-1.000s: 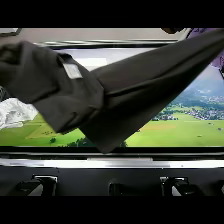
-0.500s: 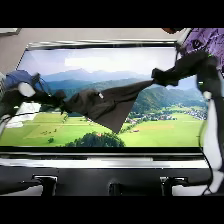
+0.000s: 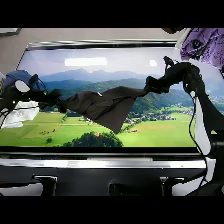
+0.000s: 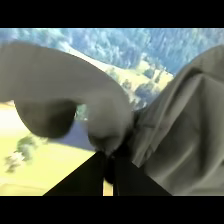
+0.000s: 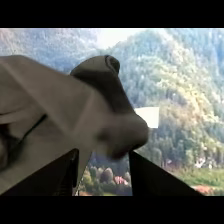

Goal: Fold the clothes and pants, and hang the long-sleeved shirts on hangers.

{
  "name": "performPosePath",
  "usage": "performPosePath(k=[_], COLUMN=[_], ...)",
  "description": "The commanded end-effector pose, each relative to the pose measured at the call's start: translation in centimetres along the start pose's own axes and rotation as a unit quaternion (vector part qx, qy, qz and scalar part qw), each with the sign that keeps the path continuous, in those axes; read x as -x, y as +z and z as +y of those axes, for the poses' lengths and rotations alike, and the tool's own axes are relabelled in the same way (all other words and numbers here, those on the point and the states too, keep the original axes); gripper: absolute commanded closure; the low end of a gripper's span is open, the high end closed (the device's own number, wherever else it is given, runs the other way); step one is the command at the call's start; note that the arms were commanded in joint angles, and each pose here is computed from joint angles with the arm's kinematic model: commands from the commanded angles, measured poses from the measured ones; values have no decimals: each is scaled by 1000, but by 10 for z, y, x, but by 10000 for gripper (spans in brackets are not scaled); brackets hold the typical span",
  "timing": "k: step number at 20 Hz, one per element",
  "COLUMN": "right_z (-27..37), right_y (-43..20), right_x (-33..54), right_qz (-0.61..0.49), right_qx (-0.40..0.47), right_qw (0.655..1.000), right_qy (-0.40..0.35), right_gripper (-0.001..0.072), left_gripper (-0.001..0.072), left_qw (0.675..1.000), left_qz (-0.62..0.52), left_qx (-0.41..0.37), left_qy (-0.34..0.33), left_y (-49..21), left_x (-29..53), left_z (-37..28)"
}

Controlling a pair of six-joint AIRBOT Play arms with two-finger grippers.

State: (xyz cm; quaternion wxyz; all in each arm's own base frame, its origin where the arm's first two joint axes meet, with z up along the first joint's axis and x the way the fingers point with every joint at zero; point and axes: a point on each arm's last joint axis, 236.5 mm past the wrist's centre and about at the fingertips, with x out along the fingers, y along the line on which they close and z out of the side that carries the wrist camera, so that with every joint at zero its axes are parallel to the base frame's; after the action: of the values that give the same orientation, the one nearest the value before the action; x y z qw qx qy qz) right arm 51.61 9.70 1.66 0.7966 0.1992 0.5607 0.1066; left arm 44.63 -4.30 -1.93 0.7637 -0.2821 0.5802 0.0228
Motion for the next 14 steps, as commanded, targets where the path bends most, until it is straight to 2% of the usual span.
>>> performPosePath(k=[1, 4, 6, 8, 10, 11, 14], right_z=[-2, -26, -46, -45, -22, -10, 25], right_y=[-17, -18, -42, -80, -120, -138, -184], right_x=[44, 109, 118, 97, 59, 37, -22], right_qz=[25, -9, -3, 22, 50, 61, 69], right_qx=[60, 48, 17, -30, -71, -86, -76], right_qw=[998, 999, 1000, 998, 992, 989, 989], right_qy=[-1, 1, 5, 42, 93, 108, 105], right_gripper=[349, 342, 340, 338, 262, 260, 245], left_gripper=[689, 689, 689, 689, 688, 688, 688], left_qw=[1000, 1000, 1000, 1000, 1000, 1000, 1000], left_qz=[10, 17, 17, 17, 17, 17, 17], left_qx=[-15, -13, -14, -14, -14, -14, -14], left_qy=[1, 3, 3, 3, 3, 3, 4], left_y=[0, -3, -3, -3, -3, -3, -3], left_x=[25, 25, 25, 25, 25, 25, 25], left_z=[11, 13, 13, 13, 13, 13, 13])
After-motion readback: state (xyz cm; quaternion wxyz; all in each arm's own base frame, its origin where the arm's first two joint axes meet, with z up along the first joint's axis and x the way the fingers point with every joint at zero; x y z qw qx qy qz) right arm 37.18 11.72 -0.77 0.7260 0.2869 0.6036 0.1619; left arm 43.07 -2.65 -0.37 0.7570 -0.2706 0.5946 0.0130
